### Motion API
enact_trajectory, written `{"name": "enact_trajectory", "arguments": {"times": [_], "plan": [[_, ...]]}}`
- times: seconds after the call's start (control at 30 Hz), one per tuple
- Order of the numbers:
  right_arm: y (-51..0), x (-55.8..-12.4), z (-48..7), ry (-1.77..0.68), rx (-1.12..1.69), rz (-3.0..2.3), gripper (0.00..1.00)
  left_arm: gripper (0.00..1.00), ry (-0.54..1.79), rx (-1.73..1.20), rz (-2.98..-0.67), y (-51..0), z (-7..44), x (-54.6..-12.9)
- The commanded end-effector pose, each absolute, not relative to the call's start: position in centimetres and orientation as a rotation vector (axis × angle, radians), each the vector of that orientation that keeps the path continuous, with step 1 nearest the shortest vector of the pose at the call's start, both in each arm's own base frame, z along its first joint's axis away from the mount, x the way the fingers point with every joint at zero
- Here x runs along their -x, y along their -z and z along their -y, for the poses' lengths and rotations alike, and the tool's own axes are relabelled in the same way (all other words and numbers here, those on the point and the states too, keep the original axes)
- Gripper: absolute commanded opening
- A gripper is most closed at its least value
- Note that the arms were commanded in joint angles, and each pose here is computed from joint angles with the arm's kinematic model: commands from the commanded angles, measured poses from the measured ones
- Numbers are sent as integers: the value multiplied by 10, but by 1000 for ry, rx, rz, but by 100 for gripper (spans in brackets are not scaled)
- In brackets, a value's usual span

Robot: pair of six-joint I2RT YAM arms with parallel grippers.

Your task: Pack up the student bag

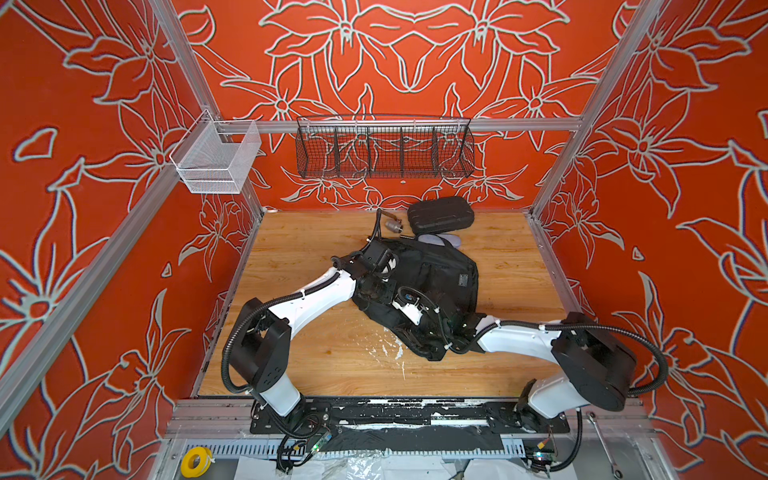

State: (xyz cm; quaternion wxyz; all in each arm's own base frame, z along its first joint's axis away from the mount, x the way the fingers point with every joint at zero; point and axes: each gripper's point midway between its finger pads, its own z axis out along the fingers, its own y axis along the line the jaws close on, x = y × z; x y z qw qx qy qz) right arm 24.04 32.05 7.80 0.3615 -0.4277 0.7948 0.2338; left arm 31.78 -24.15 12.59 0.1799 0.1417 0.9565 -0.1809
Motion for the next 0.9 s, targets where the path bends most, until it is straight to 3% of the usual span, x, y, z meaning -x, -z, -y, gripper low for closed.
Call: {"name": "enact_trajectory", "arguments": {"times": [0.0,0.3,0.6,0.77,0.87], "plan": [[-86,-244,-326,-603,1132,-1967,57,0,535,-387,-2661,-142,242,-316],[-101,-243,-331,-759,1121,-1802,63,0,600,-338,-2630,-152,245,-313],[-99,-252,-330,-821,1155,-1767,61,0,663,-311,-2617,-158,245,-304],[-89,-258,-326,-826,1186,-1839,56,0,670,-303,-2603,-161,243,-302],[-81,-259,-330,-836,1220,-1914,46,0,671,-309,-2596,-164,244,-303]]}}
